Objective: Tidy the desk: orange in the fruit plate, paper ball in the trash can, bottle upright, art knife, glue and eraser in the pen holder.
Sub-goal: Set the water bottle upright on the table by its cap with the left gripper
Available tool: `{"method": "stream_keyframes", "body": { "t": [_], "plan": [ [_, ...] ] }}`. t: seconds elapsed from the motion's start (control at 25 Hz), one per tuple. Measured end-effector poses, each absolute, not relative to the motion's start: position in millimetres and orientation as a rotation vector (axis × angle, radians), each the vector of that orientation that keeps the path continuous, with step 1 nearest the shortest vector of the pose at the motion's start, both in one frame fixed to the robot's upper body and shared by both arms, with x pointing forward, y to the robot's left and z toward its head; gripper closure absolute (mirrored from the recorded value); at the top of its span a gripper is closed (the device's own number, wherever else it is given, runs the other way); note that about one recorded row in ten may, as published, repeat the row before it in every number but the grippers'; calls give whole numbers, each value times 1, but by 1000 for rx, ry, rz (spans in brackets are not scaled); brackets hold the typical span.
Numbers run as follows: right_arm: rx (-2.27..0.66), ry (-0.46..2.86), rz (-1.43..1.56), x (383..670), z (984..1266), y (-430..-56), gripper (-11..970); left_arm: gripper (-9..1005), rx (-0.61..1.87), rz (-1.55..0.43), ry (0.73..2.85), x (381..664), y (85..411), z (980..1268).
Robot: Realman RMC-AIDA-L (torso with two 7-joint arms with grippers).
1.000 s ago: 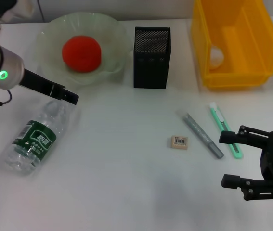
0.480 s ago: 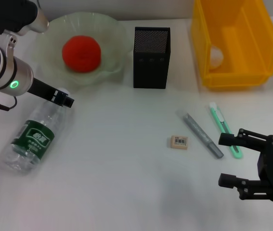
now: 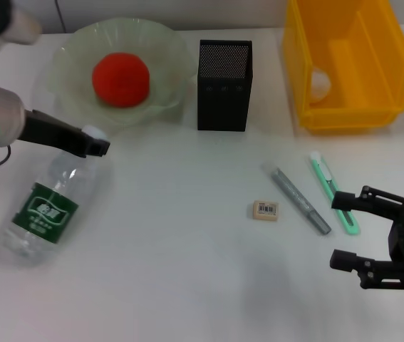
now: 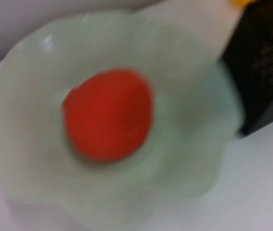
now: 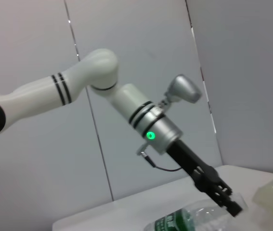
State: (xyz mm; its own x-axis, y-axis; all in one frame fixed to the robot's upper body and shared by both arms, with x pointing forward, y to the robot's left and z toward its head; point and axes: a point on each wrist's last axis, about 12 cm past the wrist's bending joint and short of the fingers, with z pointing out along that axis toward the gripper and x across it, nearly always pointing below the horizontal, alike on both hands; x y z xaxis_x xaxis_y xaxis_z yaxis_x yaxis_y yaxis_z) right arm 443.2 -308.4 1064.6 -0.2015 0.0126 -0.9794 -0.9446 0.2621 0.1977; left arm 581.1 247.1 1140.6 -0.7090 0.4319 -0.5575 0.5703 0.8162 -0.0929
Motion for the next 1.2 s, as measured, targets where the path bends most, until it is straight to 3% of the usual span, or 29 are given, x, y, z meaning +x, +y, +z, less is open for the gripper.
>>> {"method": "stream_keyframes", "body": {
  "t": [0.4,0.72,0.96,1.2],
  "plan": [
    [-883,1470,1174,454,1071,-304,107,521,761,-744,2146,547,293,1151],
    [-876,1466,1196,466,1075,-294,107,505,650,-958,1860,530,309,1121],
    [-864,1471,1189,470,1073,-288,107,493,591,-965,1678,522,309,1100],
    [-852,1480,1185,473,1070,-282,107,481,507,-821,1437,503,301,1069]
  ]
}}
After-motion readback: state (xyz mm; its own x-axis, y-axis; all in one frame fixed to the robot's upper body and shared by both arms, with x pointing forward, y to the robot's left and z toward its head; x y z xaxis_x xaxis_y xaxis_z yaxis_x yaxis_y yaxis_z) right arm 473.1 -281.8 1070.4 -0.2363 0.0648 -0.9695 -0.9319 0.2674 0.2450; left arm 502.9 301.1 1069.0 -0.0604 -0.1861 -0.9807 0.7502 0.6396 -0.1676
